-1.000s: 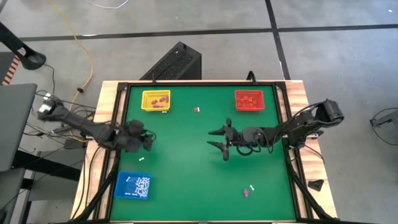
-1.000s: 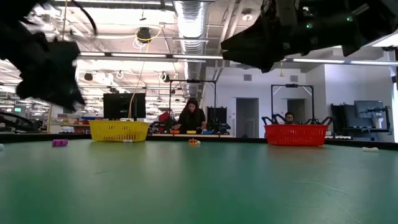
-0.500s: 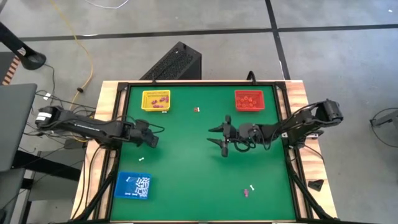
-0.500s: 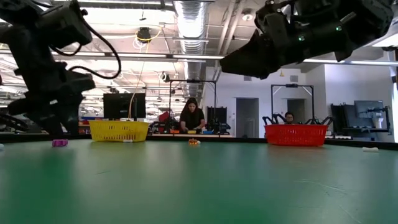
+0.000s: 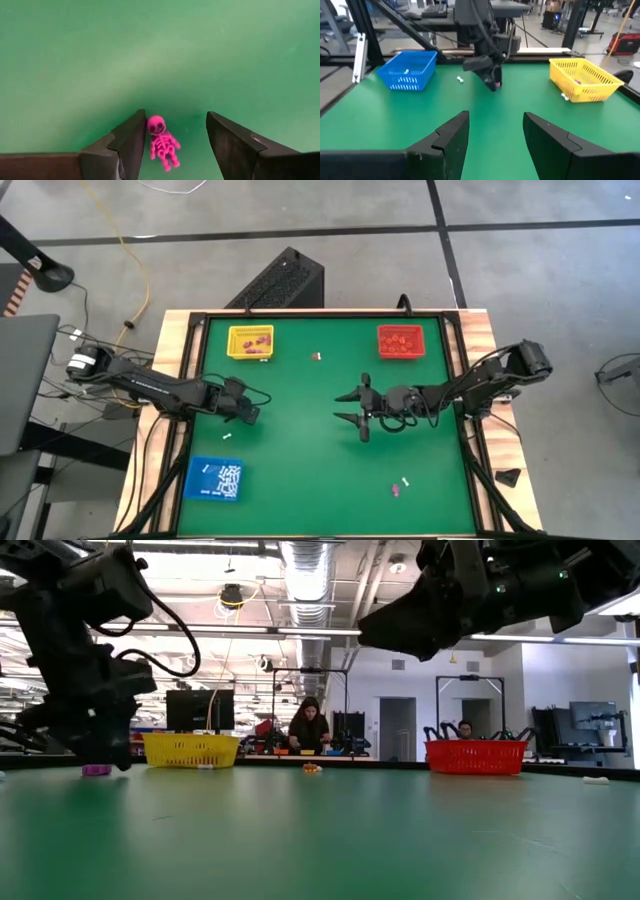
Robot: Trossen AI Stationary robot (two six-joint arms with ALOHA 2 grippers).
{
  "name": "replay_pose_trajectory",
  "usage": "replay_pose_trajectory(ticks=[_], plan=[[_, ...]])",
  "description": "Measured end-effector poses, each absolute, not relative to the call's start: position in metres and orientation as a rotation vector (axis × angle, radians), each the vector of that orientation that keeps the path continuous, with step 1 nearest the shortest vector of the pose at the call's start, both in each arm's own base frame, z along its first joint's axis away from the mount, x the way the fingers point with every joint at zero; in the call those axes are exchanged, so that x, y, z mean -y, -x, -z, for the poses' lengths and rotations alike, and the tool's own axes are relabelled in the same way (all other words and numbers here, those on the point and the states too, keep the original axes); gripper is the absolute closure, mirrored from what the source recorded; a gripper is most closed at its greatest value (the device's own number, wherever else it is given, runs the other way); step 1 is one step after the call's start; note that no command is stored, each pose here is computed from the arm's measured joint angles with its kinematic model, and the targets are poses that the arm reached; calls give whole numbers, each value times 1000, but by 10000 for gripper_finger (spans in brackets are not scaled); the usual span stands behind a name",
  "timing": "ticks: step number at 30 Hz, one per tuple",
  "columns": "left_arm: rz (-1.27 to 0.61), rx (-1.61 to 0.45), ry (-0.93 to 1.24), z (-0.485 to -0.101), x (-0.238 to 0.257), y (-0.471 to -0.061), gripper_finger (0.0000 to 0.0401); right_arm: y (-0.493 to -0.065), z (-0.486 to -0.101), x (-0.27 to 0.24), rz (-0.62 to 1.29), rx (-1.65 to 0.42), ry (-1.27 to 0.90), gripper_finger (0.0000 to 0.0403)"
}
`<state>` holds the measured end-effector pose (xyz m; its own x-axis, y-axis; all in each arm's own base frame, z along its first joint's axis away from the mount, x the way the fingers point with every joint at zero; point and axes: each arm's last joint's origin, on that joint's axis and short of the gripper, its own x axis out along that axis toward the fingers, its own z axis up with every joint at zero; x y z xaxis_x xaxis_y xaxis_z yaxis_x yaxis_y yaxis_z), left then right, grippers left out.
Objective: Sort Halloween decoration
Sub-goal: Put the pink skeleton toy into the yellow bin
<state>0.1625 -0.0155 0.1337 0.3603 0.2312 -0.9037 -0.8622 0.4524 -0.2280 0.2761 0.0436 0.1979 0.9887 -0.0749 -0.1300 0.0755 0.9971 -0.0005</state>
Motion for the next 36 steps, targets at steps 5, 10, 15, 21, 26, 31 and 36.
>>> replay_pose_trajectory(ticks=[5,10,15,21,26,31,36], plan=[[-799,-989,792,-146,23,-161,205,-276,-203,-46,67,-82,-16,186],[-813,-988,786,-145,25,-159,205,-276,-204,-46,67,-70,-20,186],[-816,-981,780,-145,25,-159,205,-276,-205,-46,67,-60,-22,186],[-806,-982,763,-145,25,-160,205,-277,-208,-46,67,-30,-45,186],[-799,-982,754,-146,25,-160,205,-278,-211,-46,66,-17,-49,186],[-794,-992,751,-144,26,-161,210,-279,-215,-50,53,-6,-52,186],[-788,-1033,713,-137,31,-165,254,-279,-215,-52,47,-7,-42,186]])
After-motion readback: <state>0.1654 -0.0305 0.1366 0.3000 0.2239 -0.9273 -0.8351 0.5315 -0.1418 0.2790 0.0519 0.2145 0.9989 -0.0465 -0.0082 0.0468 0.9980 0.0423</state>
